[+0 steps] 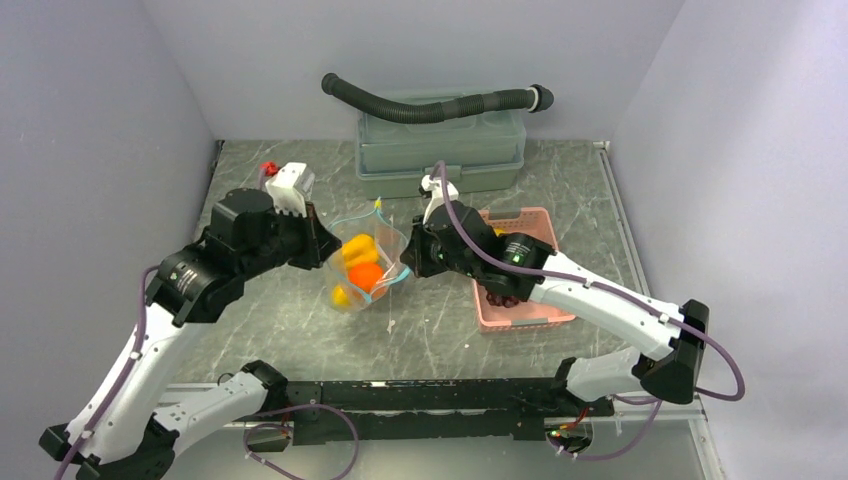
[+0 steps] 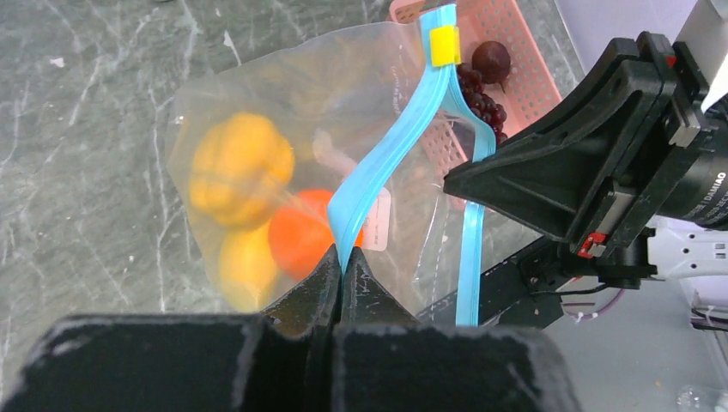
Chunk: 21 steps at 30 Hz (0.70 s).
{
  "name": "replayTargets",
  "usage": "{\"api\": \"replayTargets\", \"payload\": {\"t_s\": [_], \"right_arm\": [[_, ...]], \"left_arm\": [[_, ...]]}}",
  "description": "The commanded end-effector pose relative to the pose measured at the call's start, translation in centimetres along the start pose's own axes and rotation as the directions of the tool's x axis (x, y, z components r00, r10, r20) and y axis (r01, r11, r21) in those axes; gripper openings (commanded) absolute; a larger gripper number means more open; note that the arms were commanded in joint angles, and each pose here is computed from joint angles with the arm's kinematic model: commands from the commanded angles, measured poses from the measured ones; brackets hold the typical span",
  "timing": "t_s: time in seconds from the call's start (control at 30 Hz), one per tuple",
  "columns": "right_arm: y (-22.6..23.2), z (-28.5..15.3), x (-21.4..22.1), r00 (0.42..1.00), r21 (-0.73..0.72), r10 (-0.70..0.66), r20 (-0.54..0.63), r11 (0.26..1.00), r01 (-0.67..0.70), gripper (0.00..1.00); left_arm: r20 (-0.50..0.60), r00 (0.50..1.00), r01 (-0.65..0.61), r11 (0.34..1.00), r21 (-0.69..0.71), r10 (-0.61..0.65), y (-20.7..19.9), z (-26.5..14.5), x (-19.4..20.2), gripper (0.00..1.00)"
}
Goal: Place the food in the zip-top bag and seal the zipper
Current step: Adjust the zipper food storage bag at the center of the board.
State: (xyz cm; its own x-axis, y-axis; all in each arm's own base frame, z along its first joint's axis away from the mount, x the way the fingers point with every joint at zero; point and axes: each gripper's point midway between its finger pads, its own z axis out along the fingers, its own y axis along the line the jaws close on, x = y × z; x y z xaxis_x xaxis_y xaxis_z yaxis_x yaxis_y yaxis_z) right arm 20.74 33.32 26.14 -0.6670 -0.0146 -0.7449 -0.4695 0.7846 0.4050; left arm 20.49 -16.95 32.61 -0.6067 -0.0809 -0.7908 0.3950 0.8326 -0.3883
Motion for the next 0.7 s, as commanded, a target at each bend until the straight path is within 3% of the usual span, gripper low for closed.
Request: {"api": "replayTargets", "payload": {"t_s": [0.0, 0.27, 0.67], "right_arm": [[0.0, 1.3, 0.7, 1.0, 0.002, 0.017, -0.017, 1.0, -0.017, 0.0], [-0.4, 3.9, 2.5, 0.998, 0.019, 0.019, -0.063, 1.0, -0.018, 0.0], [-0.1, 5.3, 3.2, 0.996, 0.01, 0.021, -0.085, 1.0, -0.02, 0.0]], "left_arm": [[-0.047, 0.999, -0.02, 0.998, -0.067, 0.017, 1.8, 0.7, 1.7, 0.0], [-0.109, 0.994, -0.033, 0.992, -0.125, 0.019, 3.6, 2.8, 4.1, 0.0], [-0.093, 0.991, -0.106, 0.98, -0.169, 0.091, 4.3, 1.9, 2.6, 0.0]]}}
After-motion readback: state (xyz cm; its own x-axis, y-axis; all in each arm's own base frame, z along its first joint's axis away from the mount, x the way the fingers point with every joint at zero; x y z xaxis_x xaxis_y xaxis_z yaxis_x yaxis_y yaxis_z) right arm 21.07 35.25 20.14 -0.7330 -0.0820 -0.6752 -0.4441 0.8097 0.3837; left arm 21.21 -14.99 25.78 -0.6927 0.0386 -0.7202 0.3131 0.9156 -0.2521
